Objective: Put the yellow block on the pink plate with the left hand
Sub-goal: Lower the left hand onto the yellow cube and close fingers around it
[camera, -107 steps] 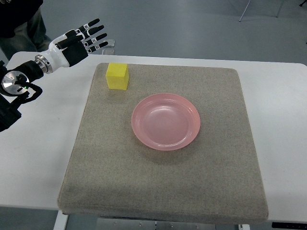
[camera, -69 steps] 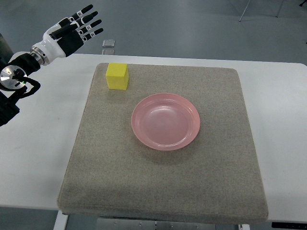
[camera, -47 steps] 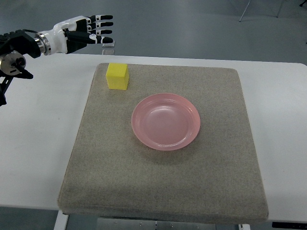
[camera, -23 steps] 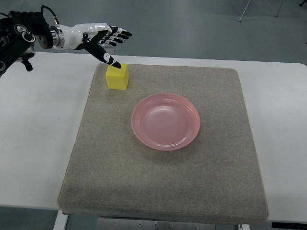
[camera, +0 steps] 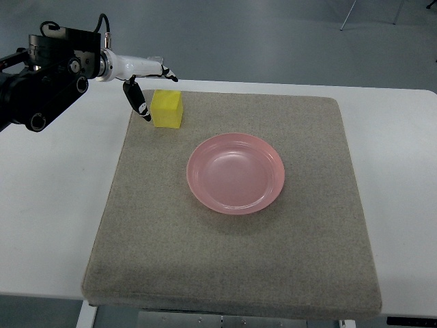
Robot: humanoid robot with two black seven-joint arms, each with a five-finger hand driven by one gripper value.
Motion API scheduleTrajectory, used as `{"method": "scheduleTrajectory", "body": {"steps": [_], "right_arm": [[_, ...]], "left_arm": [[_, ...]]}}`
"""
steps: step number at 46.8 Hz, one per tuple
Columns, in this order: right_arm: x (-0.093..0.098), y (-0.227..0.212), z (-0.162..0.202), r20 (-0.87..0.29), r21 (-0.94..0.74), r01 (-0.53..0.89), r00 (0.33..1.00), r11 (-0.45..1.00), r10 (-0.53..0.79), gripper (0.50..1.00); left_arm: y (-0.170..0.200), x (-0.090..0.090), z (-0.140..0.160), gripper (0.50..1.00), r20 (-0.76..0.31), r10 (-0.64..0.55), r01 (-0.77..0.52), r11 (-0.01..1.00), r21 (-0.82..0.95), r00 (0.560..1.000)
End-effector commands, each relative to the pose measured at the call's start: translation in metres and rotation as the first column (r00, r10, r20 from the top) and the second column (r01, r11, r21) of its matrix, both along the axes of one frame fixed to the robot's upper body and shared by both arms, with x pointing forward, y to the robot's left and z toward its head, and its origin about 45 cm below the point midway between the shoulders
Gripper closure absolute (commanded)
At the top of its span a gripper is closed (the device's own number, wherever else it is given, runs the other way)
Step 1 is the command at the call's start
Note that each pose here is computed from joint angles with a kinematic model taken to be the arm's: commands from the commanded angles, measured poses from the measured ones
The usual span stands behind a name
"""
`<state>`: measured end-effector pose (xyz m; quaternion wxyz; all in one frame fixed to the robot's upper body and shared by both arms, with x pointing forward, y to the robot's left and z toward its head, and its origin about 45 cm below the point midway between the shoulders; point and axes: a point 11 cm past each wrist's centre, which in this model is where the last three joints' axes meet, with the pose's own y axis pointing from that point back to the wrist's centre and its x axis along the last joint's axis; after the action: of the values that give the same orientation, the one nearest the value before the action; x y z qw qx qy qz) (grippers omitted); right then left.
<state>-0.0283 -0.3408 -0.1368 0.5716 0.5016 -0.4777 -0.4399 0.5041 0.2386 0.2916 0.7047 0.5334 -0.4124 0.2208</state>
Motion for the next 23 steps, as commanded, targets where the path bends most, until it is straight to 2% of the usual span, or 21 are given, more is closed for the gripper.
{"method": "scheduleTrajectory", "body": {"steps": [1,23], "right_arm": [[0.000,0.000,0.000,0.000,0.000,0.000,1.000,1.000,0.000,0.576],[0.000,0.000,0.000,0.000,0.000,0.000,1.000,1.000,0.000,0.576]], "left_arm": [[-0.004,0.003,-0.008,0.506,0.043,0.000,-0.001,1.000,0.018,0.999],[-0.020,0.011,-0.032,0.516,0.065,0.034,-0.035,0.999,0.010,0.997]]}}
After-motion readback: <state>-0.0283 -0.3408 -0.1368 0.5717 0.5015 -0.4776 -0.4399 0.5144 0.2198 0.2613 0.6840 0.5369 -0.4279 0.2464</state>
